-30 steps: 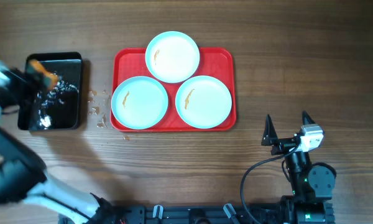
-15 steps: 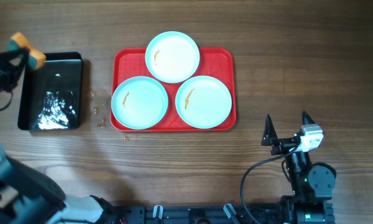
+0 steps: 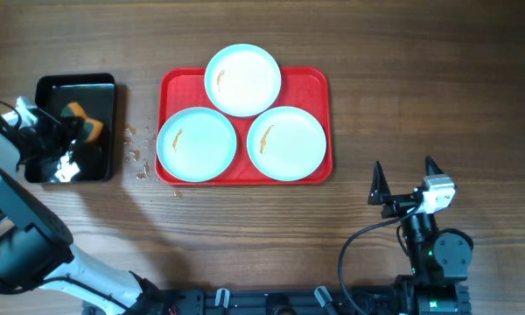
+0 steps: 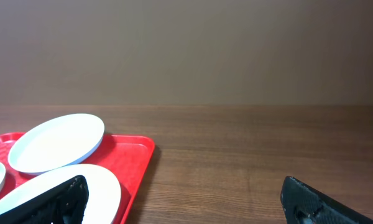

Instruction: Clean dirty plates on tray and stack at the side

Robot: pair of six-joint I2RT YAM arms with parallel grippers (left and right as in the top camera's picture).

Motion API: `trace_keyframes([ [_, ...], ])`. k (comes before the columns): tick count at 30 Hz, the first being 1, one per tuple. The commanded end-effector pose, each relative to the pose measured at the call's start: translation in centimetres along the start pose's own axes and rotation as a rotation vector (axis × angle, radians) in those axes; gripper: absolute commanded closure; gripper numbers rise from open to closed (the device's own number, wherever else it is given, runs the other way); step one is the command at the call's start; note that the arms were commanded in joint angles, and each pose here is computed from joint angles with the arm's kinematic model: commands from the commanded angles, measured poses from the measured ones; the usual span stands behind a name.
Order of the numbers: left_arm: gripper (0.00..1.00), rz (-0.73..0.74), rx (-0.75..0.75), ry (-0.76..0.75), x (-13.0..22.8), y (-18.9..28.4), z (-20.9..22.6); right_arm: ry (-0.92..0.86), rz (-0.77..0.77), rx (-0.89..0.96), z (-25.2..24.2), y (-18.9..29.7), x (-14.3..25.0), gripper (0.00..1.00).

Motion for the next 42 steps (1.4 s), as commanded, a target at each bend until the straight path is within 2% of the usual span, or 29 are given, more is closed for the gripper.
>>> trace_keyframes([
  [1,0.96,-0.106,0.171,-0.170,-2.6,4.9,-7.2,0.014,-0.015,0.010,-0.1,0.1,-0.3,0.00],
  [5,0.96,-0.240,0.081,-0.285,-3.6,8.8,-10.3,0.014,-0.015,0.009,-0.1,0.1,-0.3,0.00],
  [8,0.96,-0.365,-0.165,-0.357,-4.8,10.6,-9.9,0.014,-0.015,0.009,-0.1,0.1,-0.3,0.00],
  [10,0.96,-0.388,-0.349,-0.440,-5.1,10.2,-8.9,0.014,-0.015,0.010,-0.1,0.1,-0.3,0.00],
  [13,0.96,-0.332,-0.466,-0.527,-4.6,7.9,-7.5,0.014,-0.015,0.009,-0.1,0.1,-0.3,0.00],
  [20,0.96,-0.126,-0.523,-0.463,-3.2,0.3,-1.0,0.014,-0.015,0.009,-0.1,0.1,-0.3,0.00],
  [24,0.96,-0.063,-0.545,-0.417,-2.6,-1.2,1.7,0.014,-0.015,0.009,-0.1,0.1,-0.3,0.00],
  [27,0.96,-0.119,-0.533,-0.436,-3.7,0.6,-0.1,0.014,-0.015,0.009,-0.1,0.1,-0.3,0.00],
  [33,0.96,-0.415,-0.447,-0.578,-6.3,8.7,-9.5,0.014,-0.015,0.009,-0.1,0.1,-0.3,0.00],
  [37,0.96,-0.526,-0.369,-0.645,-5.8,12.4,-13.7,0.014,-0.015,0.009,-0.1,0.1,-0.3,0.00],
  [39,0.96,-0.527,-0.382,-0.641,-5.8,12.5,-13.4,0.014,-0.015,0.009,-0.1,0.1,-0.3,0.00],
  [42,0.96,-0.442,-0.425,-0.591,-6.0,9.1,-9.7,0.014,-0.015,0.009,-0.1,0.1,-0.3,0.00],
])
Point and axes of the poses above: each gripper's point midway between its finger pads, its own y axis back along the fingers, its own z axis along the line the jaws close on, x = y × z, the point moved 2 cm from there along y, back along the fingers, and after that the axes turned 9 degrees about -y, right-handed, at the moved point
